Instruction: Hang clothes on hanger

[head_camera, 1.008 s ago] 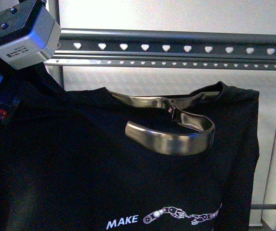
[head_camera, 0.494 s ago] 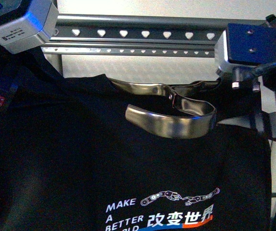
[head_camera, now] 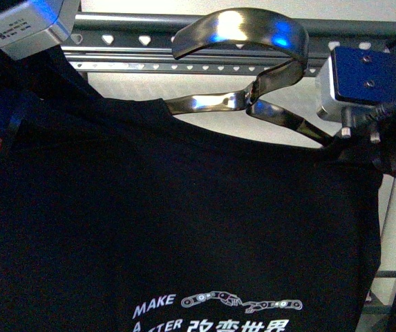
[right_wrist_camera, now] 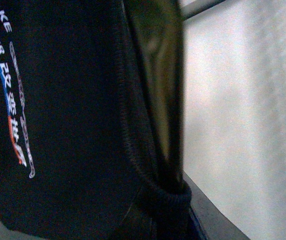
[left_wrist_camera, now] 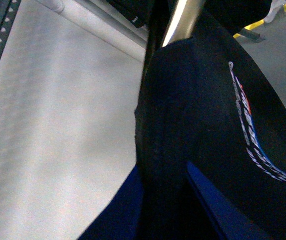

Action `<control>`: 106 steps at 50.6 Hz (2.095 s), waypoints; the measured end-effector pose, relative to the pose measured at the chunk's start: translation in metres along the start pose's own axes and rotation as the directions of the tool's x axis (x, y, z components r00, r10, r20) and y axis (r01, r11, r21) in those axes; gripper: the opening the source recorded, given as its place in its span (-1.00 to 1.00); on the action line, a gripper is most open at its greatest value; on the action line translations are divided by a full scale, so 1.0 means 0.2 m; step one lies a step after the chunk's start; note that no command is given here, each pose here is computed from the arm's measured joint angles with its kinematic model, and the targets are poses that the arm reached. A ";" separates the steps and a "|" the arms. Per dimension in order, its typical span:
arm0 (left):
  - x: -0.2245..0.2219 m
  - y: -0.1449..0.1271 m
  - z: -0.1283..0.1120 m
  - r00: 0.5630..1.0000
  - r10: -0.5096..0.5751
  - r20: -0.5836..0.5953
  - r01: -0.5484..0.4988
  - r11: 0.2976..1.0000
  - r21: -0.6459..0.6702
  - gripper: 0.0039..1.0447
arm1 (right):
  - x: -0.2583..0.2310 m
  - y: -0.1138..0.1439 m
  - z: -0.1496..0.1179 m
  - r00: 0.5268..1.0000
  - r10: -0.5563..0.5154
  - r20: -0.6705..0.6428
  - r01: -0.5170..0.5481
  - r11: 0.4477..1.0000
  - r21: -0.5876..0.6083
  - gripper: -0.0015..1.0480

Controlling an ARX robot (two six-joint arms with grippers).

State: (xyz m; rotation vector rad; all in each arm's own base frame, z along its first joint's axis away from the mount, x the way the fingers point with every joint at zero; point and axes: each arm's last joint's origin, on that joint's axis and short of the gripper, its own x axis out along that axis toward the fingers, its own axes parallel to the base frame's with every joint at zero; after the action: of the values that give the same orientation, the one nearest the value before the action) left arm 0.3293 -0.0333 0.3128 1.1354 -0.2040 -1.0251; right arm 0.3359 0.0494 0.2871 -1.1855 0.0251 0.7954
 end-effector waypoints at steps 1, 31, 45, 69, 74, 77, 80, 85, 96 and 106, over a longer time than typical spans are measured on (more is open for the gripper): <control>0.00 0.00 0.00 1.000 0.001 0.002 -0.001 1.000 0.001 -0.48 | 0.00 0.01 -0.01 1.000 0.007 -0.003 -0.007 1.000 0.002 -0.89; -0.10 0.12 -0.07 0.819 0.566 -0.094 -0.467 0.562 -0.683 0.88 | 0.09 0.25 -0.12 0.987 0.141 -0.072 -0.120 0.963 0.241 -0.91; -0.24 0.09 0.01 0.595 0.617 -0.516 -0.519 -0.196 -0.832 0.55 | -0.07 0.25 -0.02 0.988 0.120 0.093 -0.152 0.765 0.626 -0.91; -0.33 -0.65 0.08 0.555 0.569 -0.607 -0.754 0.035 -0.657 -0.94 | -0.19 -0.03 0.22 0.958 -0.113 0.263 -0.263 0.015 0.965 -0.91; -0.34 -0.75 0.10 0.556 0.565 -0.609 -0.755 0.039 -0.654 -0.94 | -0.18 -0.16 0.22 0.946 -0.202 0.254 -0.282 -0.126 0.951 -0.91; -0.35 -0.79 0.10 0.558 0.561 -0.611 -0.756 0.040 -0.653 -0.94 | -0.16 -0.22 0.21 0.940 -0.233 0.248 -0.296 -0.200 0.934 -0.91; -0.36 -0.83 0.10 0.559 0.558 -0.613 -0.756 0.040 -0.653 -0.94 | -0.14 -0.28 0.20 0.940 -0.255 0.228 -0.294 -0.259 0.920 -0.92; -0.37 -0.89 0.12 0.557 0.562 -0.611 -0.756 0.040 -0.653 -0.94 | -0.09 -0.34 0.18 0.947 -0.265 0.182 -0.272 -0.357 0.894 -0.92; -0.40 -0.99 0.14 0.556 0.566 -0.609 -0.756 0.040 -0.653 -0.94 | 0.04 -0.29 0.09 0.972 -0.206 0.117 -0.202 -0.460 0.864 -0.92; -0.42 -1.06 0.16 0.555 0.567 -0.608 -0.757 0.041 -0.653 -0.94 | 0.09 -0.30 -0.04 0.975 -0.206 0.085 -0.179 -0.495 0.850 -0.92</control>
State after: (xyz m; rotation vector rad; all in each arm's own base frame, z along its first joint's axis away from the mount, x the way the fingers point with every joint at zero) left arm 0.1423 -0.0001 0.1822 -0.0051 0.0029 -0.0004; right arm 0.3866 0.0445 0.3252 0.9018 0.4834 0.4612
